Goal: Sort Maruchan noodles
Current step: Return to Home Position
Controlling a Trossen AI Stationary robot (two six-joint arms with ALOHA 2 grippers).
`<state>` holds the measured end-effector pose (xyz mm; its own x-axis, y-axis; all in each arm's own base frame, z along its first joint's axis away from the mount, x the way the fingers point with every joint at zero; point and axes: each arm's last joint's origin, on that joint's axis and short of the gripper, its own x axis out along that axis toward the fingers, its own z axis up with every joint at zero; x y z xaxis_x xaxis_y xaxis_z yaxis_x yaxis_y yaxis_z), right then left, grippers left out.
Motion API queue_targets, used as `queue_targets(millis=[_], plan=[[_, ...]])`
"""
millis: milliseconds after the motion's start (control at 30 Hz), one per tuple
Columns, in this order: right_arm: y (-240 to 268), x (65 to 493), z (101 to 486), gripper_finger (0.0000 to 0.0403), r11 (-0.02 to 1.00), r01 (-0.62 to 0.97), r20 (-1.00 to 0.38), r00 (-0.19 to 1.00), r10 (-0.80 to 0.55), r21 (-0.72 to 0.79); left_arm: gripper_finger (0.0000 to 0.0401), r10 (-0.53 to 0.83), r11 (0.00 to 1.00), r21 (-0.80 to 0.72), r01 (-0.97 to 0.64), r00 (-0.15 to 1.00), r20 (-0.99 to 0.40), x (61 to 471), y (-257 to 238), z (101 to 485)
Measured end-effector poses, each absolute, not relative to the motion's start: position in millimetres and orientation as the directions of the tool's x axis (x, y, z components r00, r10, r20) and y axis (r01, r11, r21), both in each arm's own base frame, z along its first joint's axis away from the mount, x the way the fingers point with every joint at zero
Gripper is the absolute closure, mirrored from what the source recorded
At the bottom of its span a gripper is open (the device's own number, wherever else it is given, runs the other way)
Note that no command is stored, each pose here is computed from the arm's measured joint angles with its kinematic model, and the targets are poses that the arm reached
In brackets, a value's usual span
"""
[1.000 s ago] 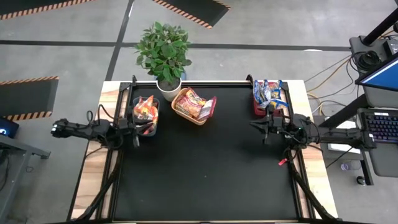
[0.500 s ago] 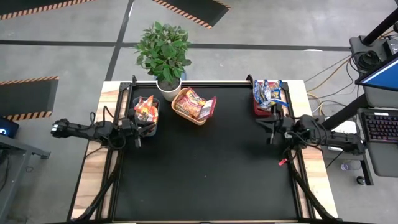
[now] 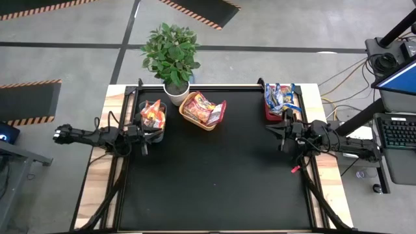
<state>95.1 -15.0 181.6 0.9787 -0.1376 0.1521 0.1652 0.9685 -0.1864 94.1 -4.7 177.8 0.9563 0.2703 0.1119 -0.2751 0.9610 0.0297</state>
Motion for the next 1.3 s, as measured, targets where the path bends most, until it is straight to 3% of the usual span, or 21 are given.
queue_targets(millis=[200, 500, 1300], plan=[[-16.7, 95.0, 180.8, 0.0394, 0.956, 0.219, 0.145, 0.971, -0.193, -0.197, 0.0364, 0.253, 0.967, -0.019, -0.252, 0.962, 0.107, 94.5, -5.2, 177.3], [-17.3, 95.1, 179.5, 0.0394, 0.951, 0.238, 0.133, 0.968, -0.214, -0.199, 0.0364, 0.484, 0.875, -0.051, -0.482, 0.871, 0.078, 92.5, 1.4, 176.6], [-17.0, 94.8, 177.6, 0.0394, 0.952, 0.233, 0.117, 0.970, -0.213, -0.200, 0.0364, 0.484, 0.875, -0.045, -0.482, 0.872, 0.070, 93.0, 1.3, 176.2]])
